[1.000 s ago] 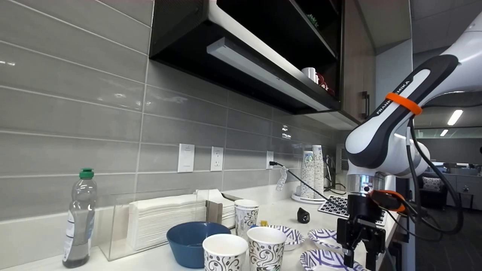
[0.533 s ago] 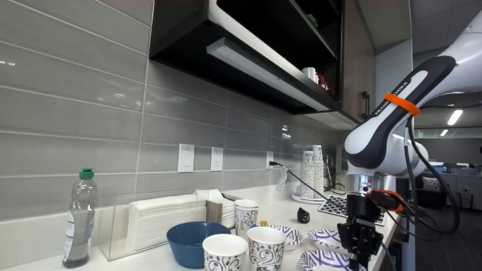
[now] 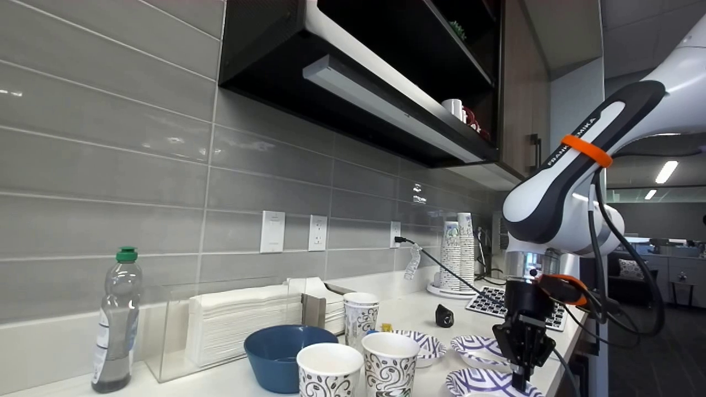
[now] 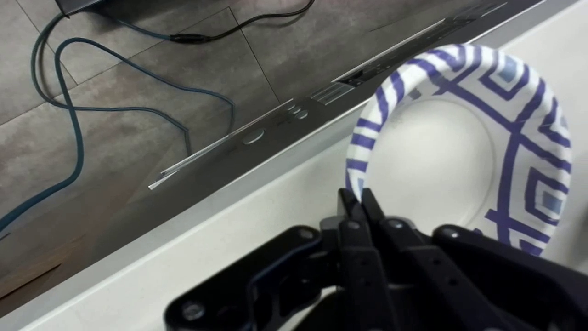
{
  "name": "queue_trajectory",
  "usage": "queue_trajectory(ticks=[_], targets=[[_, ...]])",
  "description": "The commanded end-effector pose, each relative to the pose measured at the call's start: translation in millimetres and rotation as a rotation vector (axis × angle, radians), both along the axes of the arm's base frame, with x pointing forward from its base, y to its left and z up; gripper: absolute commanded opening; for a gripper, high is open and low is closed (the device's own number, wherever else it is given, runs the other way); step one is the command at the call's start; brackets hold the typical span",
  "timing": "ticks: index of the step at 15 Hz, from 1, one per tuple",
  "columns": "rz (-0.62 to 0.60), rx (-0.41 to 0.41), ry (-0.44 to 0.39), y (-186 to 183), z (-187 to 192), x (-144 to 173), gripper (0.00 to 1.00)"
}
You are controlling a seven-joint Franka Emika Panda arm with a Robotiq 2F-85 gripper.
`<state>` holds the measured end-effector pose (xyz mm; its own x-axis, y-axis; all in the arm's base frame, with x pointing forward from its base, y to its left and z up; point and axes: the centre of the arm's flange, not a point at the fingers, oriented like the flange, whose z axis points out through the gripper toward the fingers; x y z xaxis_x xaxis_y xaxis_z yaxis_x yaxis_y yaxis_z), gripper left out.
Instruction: Stack the bowls together
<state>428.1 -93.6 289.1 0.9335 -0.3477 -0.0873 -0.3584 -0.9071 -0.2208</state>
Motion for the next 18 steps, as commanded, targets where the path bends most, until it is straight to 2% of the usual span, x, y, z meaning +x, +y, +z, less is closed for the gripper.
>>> queue_trajectory(ticks=[1,5,11,14,15,18], targets=[[0.027,0.054,-0.033,-5.2,10.4,-0.5,0.01],[0.064,0.123,-0.072,-6.2,26.0,-3.4,0.01],[0.095,0.23,-0.178,-19.5,76.6,-15.5,0.01],[0.058,0.213,-0.2,-33.1,97.1,-22.5,0.01],[0.07,0.199,-0.184,-27.5,80.9,-14.4,0.01],[0.065,0.199,-0.191,-30.1,84.0,-16.1,0.03]])
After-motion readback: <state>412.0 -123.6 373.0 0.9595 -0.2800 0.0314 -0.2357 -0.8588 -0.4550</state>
